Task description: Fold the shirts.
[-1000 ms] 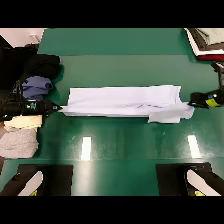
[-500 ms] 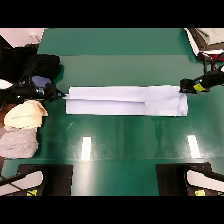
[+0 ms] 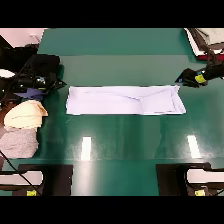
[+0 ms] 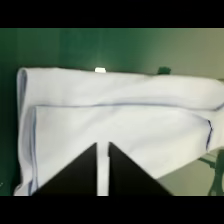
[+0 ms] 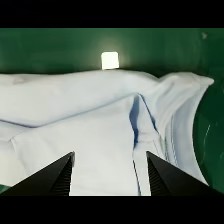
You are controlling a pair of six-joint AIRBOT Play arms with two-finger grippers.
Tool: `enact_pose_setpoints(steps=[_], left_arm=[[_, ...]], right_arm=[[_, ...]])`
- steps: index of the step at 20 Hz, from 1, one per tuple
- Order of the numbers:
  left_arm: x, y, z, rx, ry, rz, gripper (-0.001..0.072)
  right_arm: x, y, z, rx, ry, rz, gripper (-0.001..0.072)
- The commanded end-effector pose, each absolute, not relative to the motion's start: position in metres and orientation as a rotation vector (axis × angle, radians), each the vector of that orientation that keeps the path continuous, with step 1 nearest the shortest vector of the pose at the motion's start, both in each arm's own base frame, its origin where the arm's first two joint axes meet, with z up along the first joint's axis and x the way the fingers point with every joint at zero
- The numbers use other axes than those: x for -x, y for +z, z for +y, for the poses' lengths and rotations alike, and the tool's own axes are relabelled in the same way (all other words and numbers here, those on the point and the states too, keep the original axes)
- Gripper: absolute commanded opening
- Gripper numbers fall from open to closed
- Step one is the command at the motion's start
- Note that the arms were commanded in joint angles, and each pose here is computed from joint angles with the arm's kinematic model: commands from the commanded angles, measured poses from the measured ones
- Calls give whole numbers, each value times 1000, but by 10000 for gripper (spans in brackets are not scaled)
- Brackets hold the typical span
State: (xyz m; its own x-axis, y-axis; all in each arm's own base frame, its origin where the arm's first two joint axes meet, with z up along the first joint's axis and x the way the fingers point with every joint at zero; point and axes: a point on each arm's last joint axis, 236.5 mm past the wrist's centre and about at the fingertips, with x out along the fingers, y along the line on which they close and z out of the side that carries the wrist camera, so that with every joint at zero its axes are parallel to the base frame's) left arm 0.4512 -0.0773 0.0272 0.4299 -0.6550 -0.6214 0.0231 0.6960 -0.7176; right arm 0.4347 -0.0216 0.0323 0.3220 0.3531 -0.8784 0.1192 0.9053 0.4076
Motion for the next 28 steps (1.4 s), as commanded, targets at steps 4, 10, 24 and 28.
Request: enact_pose_setpoints(steps=[4,10,24,28], left_arm=[[-417,41,-107,664,-645,1174,22],[-399,34,-191,511,-767,1213,22],[-369,23,-247,436,-799,1302,21],[-379,20,-247,433,-753,1277,21]], right_arm=[[-383,-6,-65,-625,201,1336,700],[-364,-54,-55,-725,349,1414,697],[-401,-80,-10,-693,439,1352,50],[-408,-54,-3,-683,487,1281,12]])
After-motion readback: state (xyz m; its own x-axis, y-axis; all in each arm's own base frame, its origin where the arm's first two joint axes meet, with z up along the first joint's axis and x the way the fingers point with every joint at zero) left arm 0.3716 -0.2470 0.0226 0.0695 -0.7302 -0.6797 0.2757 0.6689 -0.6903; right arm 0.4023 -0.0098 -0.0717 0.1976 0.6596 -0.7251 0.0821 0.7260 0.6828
